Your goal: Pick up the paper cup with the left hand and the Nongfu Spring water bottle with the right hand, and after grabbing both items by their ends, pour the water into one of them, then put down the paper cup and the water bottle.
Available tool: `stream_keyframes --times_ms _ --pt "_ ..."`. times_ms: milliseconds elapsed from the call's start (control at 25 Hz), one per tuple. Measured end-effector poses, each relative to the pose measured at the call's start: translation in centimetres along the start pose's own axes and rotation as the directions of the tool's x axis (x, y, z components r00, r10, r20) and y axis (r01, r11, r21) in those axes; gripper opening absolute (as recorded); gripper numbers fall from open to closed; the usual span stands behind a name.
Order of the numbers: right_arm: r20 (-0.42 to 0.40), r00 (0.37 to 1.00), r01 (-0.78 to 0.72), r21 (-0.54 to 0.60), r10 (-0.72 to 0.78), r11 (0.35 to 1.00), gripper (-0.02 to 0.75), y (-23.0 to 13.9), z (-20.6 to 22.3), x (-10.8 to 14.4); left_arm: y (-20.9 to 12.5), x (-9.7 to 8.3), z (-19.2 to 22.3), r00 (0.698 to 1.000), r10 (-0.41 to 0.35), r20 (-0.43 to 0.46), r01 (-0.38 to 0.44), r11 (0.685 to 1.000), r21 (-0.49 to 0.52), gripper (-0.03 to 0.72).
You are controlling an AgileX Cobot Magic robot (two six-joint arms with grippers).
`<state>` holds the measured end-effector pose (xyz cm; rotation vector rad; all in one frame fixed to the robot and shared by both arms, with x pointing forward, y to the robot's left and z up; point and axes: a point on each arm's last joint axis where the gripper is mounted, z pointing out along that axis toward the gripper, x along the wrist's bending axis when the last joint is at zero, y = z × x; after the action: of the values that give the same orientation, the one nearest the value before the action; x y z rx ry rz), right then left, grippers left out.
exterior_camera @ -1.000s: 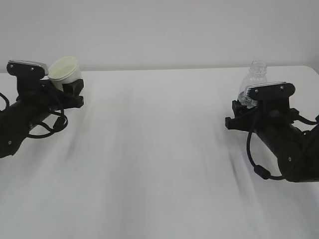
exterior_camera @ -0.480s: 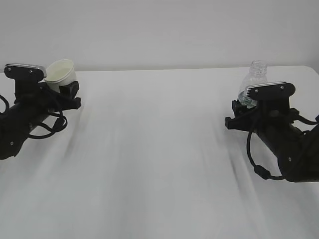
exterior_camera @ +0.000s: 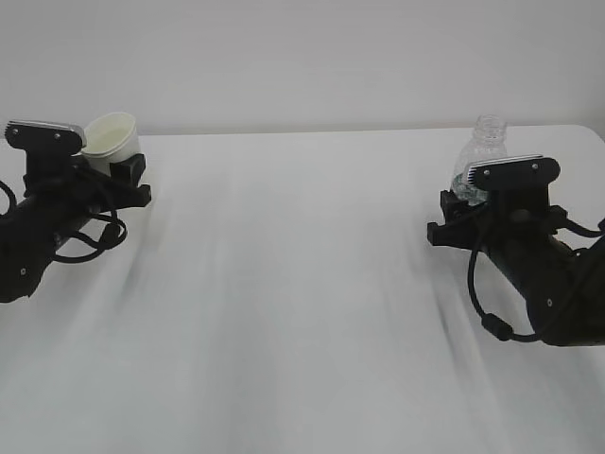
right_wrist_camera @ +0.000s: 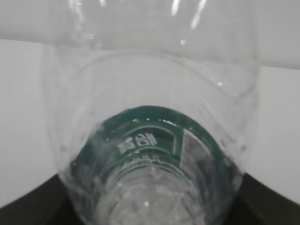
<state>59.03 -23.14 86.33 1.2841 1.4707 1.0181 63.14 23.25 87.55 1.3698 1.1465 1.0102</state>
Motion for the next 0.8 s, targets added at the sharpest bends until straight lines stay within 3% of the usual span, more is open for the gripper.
stream_keyframes --times_ms 800 --pt "0.0 1.0 0.0 0.0 0.0 1.0 0.482 0.0 0.0 0.0 -3.2 0.1 0.1 1.0 -0.001 -0.007 0.002 0.999 0.045 0.403"
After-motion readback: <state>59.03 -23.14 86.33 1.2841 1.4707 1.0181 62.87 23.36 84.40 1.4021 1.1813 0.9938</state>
